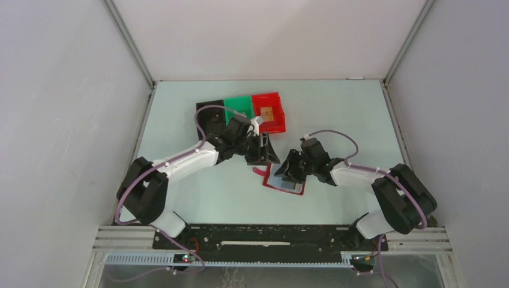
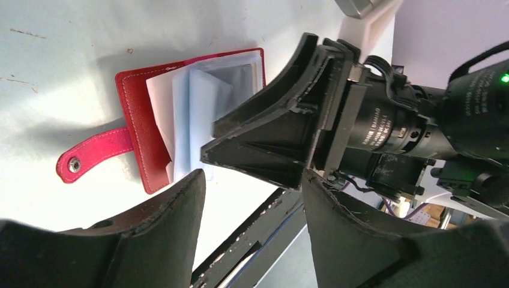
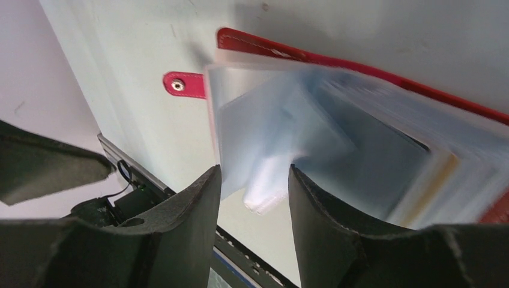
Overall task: Take the credit cards out of the card holder
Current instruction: Remove the credit card from the card holder.
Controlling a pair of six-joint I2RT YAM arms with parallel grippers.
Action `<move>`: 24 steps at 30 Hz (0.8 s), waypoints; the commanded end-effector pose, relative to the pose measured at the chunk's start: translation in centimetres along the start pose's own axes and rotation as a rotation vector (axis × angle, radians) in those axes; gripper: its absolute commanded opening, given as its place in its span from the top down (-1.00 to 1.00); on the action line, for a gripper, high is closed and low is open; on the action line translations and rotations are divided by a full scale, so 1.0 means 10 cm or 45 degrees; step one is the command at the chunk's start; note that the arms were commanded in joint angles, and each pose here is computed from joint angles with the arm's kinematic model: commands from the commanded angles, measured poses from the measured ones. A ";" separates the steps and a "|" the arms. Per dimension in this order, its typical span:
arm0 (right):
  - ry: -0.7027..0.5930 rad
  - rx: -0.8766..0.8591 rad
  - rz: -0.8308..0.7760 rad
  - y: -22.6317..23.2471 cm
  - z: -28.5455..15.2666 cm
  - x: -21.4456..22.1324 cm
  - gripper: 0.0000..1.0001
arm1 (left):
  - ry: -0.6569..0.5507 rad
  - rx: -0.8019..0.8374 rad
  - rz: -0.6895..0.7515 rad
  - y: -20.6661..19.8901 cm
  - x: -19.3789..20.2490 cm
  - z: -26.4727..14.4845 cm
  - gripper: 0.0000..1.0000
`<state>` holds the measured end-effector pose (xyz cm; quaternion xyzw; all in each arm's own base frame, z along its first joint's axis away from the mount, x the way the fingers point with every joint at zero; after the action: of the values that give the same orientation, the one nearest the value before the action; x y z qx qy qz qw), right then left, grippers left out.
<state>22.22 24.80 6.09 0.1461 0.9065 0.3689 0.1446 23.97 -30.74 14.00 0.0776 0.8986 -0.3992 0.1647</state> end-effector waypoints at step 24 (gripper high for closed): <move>-0.257 0.145 0.085 -0.29 -0.38 -0.16 -0.12 | 0.104 0.130 0.090 -0.24 0.10 0.13 -0.29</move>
<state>21.81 20.29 7.16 0.2028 0.9031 0.3144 0.2109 21.82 -32.07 12.47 0.1175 0.8982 -0.4066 0.1186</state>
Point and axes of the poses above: each gripper's point midway between its finger pads, its own z axis out along the fingers, its own y axis along the line the jaws close on, x = y × z, the point moved 2 cm from there along -z, back along the fingers, and after that the axes turned 3 degrees about z, right-handed, at the moved point
